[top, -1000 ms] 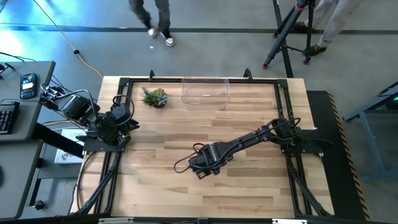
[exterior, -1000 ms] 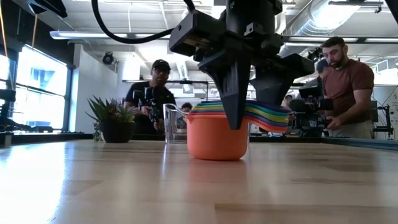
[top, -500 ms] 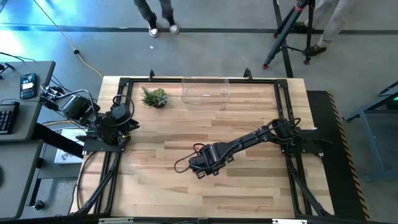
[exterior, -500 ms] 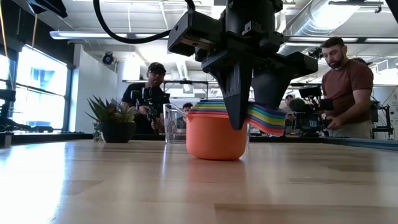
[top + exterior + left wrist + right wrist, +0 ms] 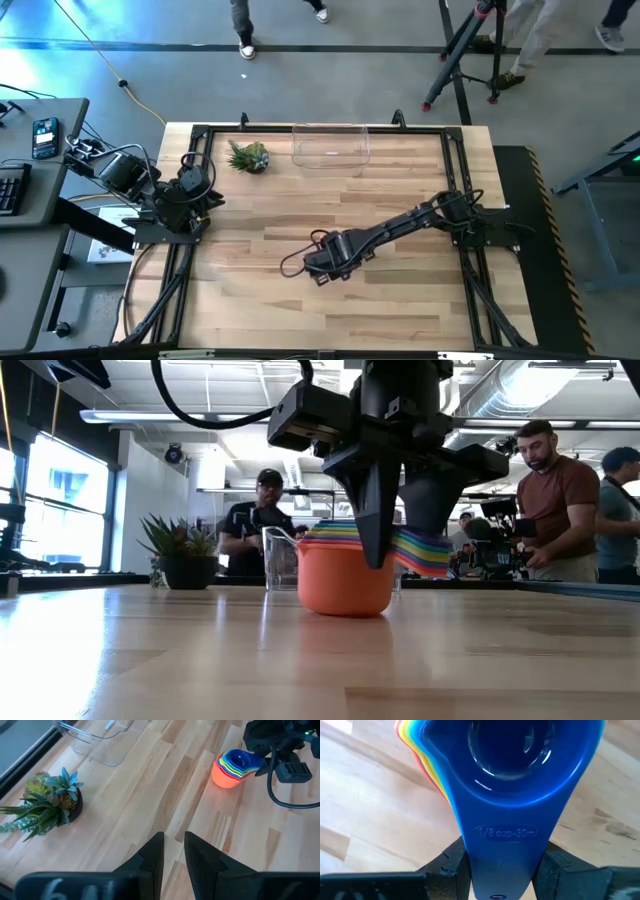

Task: Nest measuring cups in basket
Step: Put the stacked measuring cups into the transparent bin, then return to Home Position

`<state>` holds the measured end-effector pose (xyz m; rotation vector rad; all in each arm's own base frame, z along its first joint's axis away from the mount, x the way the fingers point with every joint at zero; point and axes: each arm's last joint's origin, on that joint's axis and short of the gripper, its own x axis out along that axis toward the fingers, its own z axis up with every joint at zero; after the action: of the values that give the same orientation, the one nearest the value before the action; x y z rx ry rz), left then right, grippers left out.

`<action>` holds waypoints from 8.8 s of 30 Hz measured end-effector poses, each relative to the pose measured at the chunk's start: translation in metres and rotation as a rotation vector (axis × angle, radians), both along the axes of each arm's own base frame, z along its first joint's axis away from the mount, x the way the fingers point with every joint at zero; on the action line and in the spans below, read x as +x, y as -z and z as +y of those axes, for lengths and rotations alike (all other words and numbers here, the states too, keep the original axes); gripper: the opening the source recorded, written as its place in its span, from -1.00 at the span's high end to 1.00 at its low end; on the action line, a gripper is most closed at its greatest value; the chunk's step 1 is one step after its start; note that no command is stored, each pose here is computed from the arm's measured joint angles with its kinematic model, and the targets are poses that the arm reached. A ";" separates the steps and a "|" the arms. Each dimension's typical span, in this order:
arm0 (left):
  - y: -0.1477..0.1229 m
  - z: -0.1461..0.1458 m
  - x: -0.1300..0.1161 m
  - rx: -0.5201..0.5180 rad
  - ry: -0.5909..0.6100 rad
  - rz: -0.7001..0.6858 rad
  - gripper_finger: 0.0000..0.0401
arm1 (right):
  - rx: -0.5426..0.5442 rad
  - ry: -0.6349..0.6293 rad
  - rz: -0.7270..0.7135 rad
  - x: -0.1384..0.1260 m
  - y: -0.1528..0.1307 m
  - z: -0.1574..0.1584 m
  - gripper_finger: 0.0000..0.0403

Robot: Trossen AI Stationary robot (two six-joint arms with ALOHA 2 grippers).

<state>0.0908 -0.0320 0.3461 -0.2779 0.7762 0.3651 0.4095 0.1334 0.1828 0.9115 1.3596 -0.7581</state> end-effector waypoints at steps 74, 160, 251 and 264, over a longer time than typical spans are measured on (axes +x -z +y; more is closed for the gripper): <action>-0.005 0.008 0.000 0.202 -0.196 -0.136 0.68 | -0.318 -0.940 0.008 0.003 -0.069 -0.365 0.34; -0.003 0.015 -0.019 0.035 -0.164 -0.134 0.68 | -0.376 -0.599 -0.391 -0.054 -0.214 -0.285 -0.27; 0.196 0.027 0.020 0.049 0.062 -0.623 0.68 | -0.814 -0.367 -1.385 -0.312 0.012 -0.135 -0.27; 0.196 0.027 0.020 0.048 0.062 -0.624 0.68 | -0.889 -0.439 -1.351 -0.312 0.012 -0.135 -0.27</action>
<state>0.1112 -0.0054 0.1503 -0.3002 0.1619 0.2170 0.0975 -0.0020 0.1704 0.2065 -0.0581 -0.1913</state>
